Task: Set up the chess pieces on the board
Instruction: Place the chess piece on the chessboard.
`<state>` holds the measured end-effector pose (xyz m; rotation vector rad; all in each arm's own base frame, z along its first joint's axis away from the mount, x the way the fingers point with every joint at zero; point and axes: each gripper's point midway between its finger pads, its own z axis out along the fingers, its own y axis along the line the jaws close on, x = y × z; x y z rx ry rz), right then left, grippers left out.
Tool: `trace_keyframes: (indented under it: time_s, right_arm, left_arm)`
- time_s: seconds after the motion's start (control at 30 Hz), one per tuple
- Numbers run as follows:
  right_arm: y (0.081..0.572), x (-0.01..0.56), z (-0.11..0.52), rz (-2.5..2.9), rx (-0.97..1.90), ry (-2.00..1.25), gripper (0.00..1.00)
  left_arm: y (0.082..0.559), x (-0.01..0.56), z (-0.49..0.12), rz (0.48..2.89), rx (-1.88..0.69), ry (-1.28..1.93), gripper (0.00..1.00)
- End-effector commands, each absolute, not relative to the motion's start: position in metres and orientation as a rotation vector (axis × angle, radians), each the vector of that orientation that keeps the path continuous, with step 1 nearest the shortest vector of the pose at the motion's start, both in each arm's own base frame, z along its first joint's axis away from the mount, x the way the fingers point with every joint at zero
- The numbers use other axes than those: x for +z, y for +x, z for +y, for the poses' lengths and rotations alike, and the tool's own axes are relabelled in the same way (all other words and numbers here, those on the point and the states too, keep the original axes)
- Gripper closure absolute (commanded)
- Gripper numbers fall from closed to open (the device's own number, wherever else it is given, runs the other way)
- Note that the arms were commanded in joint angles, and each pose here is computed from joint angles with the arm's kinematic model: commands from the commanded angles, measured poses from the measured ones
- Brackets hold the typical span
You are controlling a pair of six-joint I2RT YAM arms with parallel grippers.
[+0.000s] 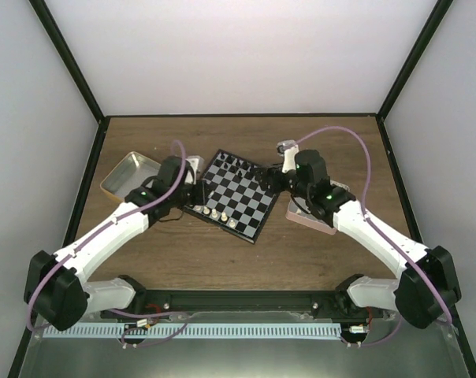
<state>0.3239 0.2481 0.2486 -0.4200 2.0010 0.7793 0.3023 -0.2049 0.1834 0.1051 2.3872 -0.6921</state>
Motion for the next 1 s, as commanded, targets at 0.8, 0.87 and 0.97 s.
trace_keyframes:
  time_s: [0.8, 0.87, 0.97]
  right_arm:
    - [0.337, 0.184, 0.130, 2.114, 0.533, 0.478, 0.22]
    - [0.336, 0.185, 0.129, 2.112, 0.527, 0.474, 0.22]
    - [0.334, 0.184, 0.127, 2.112, 0.520, 0.476, 0.22]
  left_arm:
    - [0.369, 0.088, -0.161, 2.646, -0.192, 0.066, 0.93]
    - [0.371, 0.085, -0.162, 2.661, -0.233, 0.065, 0.93]
    - [0.374, 0.081, -0.159, 2.671, -0.231, 0.056, 0.93]
